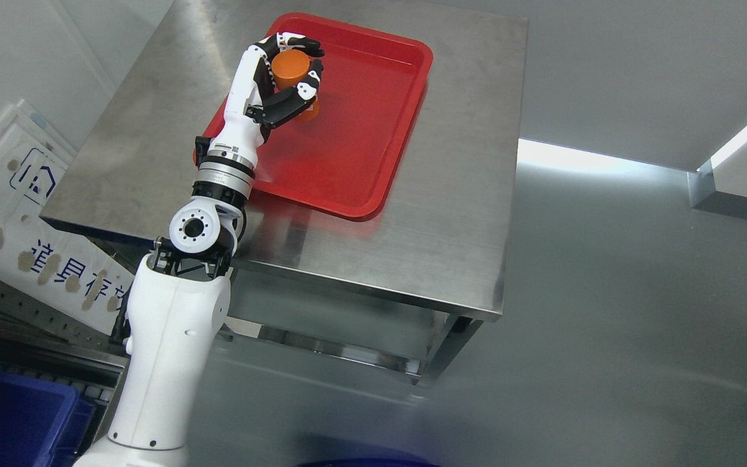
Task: Grab orange capacitor from left shelf to right desk
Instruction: 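Lower the left hand with the capacitor into the red tray, then open the left hand to release the capacitor upright in the tray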
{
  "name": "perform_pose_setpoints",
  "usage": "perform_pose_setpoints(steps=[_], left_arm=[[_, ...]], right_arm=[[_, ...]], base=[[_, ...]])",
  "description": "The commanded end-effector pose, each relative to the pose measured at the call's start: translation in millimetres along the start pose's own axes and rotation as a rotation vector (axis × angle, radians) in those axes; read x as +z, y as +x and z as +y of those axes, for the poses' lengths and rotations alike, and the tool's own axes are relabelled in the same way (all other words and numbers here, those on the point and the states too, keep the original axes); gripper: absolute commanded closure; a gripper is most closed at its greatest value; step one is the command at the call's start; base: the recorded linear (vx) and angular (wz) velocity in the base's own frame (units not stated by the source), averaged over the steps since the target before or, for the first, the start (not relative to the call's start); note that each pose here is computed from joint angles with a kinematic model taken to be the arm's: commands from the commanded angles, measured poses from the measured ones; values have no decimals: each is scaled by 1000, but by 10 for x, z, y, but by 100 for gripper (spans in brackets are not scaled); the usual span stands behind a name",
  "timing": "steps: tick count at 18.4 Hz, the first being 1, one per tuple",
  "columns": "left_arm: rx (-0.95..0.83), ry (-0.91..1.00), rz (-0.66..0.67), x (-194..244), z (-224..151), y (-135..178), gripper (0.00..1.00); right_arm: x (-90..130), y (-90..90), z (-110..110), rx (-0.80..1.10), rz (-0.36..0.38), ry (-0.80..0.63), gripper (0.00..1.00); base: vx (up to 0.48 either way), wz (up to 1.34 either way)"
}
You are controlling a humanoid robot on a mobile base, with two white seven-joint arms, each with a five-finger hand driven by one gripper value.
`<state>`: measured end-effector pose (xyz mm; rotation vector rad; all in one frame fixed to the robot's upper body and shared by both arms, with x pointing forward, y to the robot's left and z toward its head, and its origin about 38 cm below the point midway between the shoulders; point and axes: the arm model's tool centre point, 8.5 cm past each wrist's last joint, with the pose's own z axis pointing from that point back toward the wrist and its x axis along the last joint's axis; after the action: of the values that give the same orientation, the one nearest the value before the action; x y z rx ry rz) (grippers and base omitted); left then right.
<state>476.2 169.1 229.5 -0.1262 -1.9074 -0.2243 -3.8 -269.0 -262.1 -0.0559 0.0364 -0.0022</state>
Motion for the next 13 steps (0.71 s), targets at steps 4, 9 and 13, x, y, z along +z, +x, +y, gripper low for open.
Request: perform_pose_setpoints(steps=[4, 9, 13], left_arm=[[-35, -28, 115, -126, -22, -350, 88], [-40, -36, 153, -185, -41, -327, 50], [-40, -35, 176, -207, -20, -317, 11]], right_arm=[[-1, 28, -113, -10, -20, -16, 0], [-1, 28, -113, -10, -20, -16, 0], [-1, 28, -113, -10, -20, -16, 0]], base=[[0, 0], [0, 0], [0, 0]])
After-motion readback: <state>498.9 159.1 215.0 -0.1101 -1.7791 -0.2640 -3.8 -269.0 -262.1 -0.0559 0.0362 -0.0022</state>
